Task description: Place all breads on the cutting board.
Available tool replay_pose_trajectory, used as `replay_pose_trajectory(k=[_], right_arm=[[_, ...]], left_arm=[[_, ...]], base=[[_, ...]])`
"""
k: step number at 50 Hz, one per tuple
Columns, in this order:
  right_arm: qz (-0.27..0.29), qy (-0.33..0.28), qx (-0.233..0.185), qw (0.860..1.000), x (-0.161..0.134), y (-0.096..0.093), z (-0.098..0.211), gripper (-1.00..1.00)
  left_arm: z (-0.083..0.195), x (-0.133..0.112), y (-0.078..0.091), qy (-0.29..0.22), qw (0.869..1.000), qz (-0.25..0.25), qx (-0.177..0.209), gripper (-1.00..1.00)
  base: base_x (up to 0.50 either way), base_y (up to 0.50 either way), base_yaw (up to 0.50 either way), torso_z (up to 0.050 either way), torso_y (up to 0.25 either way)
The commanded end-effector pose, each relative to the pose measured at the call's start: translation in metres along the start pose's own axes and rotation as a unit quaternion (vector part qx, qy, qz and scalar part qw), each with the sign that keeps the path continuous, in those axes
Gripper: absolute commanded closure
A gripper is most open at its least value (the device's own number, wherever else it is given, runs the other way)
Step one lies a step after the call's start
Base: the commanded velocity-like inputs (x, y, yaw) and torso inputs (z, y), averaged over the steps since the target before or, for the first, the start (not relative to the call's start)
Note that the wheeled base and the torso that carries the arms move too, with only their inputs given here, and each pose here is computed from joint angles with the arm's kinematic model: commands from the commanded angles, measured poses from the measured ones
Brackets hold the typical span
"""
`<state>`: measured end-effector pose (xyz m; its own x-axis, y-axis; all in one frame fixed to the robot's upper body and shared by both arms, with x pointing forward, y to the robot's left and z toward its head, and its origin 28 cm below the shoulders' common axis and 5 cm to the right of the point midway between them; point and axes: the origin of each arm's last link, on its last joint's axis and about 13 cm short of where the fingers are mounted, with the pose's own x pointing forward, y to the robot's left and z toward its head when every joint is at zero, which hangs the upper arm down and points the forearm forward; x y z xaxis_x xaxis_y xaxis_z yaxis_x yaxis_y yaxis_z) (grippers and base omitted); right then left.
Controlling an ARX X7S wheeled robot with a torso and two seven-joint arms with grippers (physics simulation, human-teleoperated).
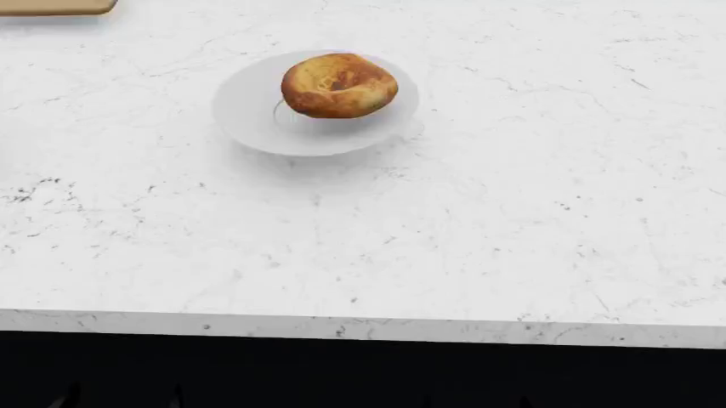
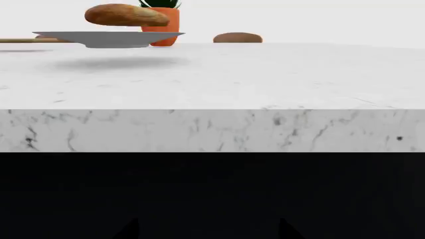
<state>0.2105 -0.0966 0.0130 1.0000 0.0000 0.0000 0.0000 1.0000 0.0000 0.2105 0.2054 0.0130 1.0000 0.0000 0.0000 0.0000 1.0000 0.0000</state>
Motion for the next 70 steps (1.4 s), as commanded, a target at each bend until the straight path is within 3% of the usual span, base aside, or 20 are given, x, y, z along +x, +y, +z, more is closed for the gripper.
replay_pose_trajectory(k=[1,39,40,70], right_arm=[[0.000,0.000,0.000,1.000,-0.0001,0.0002,0.0003,-1.00],[0.001,-0.008,-0.001,1.000,-0.0010,0.0005,0.0011,-1.00],[0.001,-0.008,-0.001,1.000,-0.0005,0.0002,-0.0003,-1.00],[0.000,-0.005,-0.007,1.000,-0.0001,0.0005,-0.0003,-1.00]], left_arm=[[0.0006,-0.0003,0.0001,0.000,1.000,0.000,0.000,-1.00],[0.0016,-0.0007,-0.0001,-0.001,1.000,0.003,0.005,-1.00],[0.0042,-0.0042,0.0000,-0.036,0.999,-0.006,0.004,-1.00],[0.0007,-0.0021,-0.0010,-0.013,1.000,-0.010,0.010,-1.00]], base=[[0.00,0.00,0.00,0.000,0.000],[-0.08,0.00,0.00,0.000,0.000],[0.00,0.00,0.00,0.043,0.000],[0.00,0.00,0.00,0.050,0.000]])
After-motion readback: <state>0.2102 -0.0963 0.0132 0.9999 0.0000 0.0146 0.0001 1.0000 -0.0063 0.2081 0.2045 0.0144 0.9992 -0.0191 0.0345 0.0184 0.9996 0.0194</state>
